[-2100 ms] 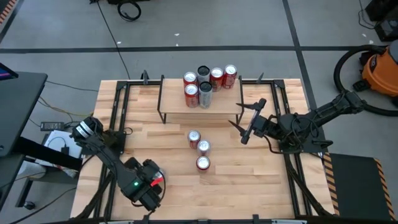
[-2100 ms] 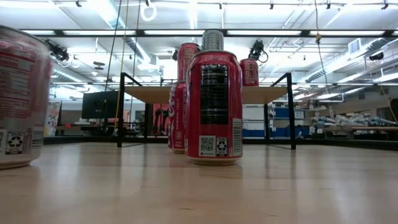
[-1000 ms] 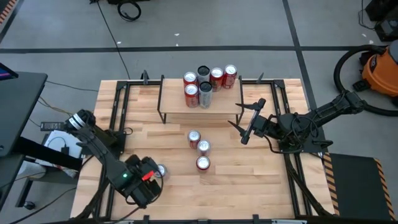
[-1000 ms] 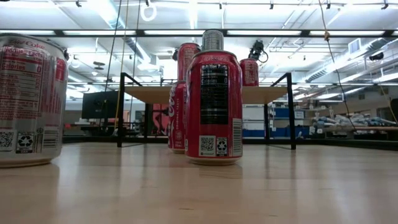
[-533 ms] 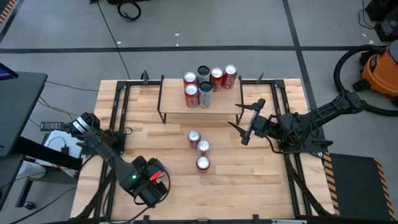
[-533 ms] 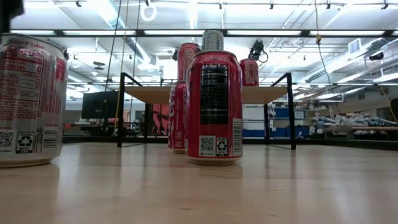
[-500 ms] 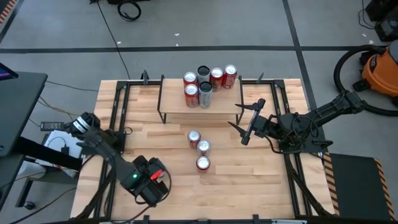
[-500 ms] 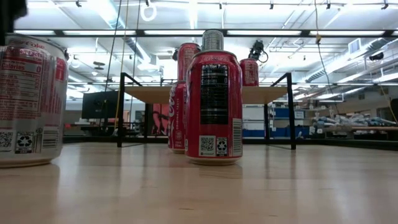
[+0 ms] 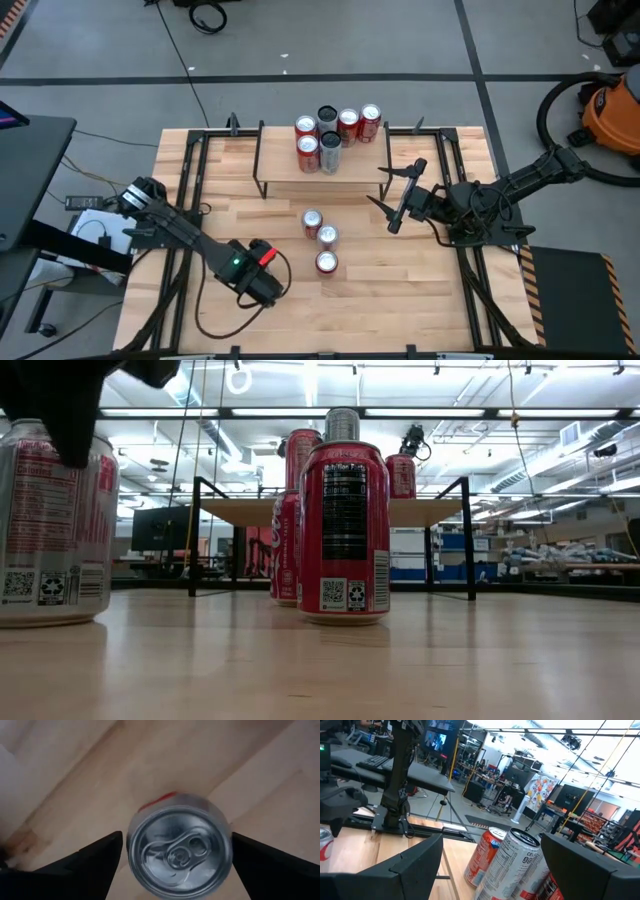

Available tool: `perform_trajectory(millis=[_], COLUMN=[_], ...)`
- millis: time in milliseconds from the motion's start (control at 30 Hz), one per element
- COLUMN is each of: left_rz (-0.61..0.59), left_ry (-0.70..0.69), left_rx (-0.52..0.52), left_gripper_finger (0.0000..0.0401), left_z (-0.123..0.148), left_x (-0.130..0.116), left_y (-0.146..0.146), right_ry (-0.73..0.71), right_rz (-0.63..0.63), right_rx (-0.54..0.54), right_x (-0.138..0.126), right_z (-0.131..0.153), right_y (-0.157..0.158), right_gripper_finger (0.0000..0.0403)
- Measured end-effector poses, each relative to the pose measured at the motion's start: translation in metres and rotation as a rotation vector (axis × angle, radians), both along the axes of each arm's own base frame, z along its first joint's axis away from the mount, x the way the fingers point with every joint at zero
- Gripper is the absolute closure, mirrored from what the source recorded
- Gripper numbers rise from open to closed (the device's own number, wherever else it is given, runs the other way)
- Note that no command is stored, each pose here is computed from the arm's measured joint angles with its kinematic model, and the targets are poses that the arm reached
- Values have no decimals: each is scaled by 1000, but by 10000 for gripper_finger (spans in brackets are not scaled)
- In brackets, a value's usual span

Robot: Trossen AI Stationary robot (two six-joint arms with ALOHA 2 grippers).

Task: Place canned beverage on shelf
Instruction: Adjust the soda cans, then put the white soda can on the shelf

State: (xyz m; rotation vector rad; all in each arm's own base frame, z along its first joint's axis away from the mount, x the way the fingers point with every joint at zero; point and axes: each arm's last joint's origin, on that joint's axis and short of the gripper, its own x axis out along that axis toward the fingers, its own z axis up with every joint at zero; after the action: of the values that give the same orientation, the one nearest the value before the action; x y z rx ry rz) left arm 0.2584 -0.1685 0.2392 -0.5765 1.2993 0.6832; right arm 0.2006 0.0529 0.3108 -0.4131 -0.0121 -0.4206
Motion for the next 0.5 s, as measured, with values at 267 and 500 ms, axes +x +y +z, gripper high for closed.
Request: perform_trajectory(millis=[267,500], left_rz=[33,-40], left_ry=[15,17], left_rx=[0,38], left_gripper_finger=[40,64], left_z=[-16,-19], left_x=[-2,-2], left_y=[4,7], right_ry=[3,5], right_rz=[0,0], right_rx=[-4,-7], right_x=[0,0], right_z=[0,0], right_y=[0,0], right_gripper_finger=[55,55])
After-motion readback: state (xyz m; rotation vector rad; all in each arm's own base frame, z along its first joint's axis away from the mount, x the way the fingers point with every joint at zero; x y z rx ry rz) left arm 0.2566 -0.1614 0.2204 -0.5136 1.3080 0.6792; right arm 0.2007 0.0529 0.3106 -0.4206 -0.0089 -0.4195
